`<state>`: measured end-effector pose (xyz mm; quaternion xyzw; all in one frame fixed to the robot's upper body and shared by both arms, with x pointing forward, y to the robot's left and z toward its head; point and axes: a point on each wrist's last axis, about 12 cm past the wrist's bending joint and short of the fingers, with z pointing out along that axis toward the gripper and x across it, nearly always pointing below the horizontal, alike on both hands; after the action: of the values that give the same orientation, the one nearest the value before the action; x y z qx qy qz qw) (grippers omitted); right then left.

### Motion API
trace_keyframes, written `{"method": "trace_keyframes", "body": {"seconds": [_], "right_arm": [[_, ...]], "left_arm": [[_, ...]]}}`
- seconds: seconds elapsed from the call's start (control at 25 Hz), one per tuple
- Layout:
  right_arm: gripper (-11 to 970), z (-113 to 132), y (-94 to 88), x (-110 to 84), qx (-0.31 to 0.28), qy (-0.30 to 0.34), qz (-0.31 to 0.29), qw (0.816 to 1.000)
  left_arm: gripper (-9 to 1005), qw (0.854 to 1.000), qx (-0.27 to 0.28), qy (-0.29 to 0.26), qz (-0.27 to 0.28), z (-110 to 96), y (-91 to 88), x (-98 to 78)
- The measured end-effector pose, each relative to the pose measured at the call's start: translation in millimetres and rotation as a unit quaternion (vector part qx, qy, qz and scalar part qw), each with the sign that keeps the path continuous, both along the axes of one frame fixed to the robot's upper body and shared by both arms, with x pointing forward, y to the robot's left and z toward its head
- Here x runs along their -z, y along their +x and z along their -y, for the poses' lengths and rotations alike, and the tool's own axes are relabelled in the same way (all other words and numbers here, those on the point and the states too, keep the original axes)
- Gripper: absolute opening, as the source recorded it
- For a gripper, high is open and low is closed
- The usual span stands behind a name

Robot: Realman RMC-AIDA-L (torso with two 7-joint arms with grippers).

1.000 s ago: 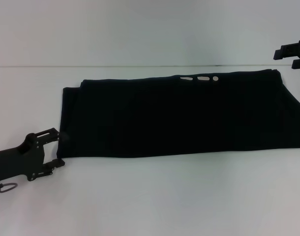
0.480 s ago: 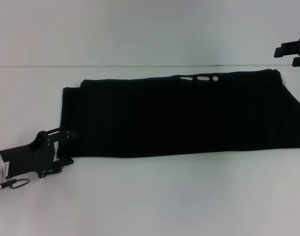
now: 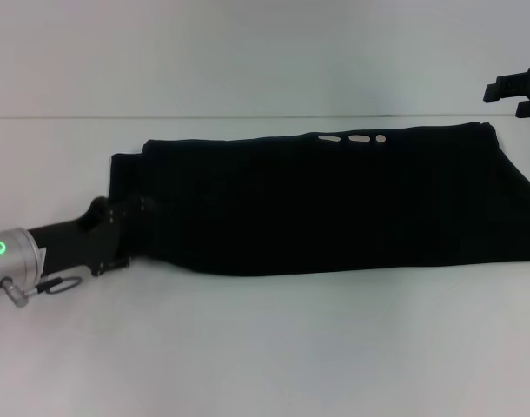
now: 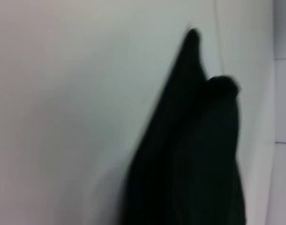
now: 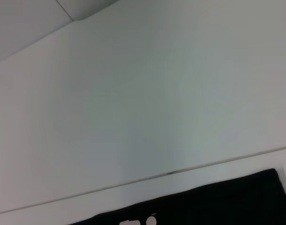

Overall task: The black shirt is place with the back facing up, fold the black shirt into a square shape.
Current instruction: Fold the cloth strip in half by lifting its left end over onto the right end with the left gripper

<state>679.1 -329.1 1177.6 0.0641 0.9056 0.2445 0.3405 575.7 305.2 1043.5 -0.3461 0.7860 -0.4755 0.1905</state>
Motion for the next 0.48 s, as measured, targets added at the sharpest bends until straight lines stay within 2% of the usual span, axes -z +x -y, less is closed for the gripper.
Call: {"method": "trace_keyframes", "body": {"seconds": [0.24, 0.48], "right_arm": [[686, 0.9, -0.5, 0.4, 0.001, 0.0, 0.0, 1.0], [686, 1.3, -1.1, 1.8, 0.004, 0.003, 0.0, 1.0]], "left_arm": [[787, 0.999, -0.001, -0.004, 0.042, 0.8, 3.6, -5.8], [763, 1.0, 0.013, 0.013, 0.018, 5.5, 1.9, 0.5]]}}
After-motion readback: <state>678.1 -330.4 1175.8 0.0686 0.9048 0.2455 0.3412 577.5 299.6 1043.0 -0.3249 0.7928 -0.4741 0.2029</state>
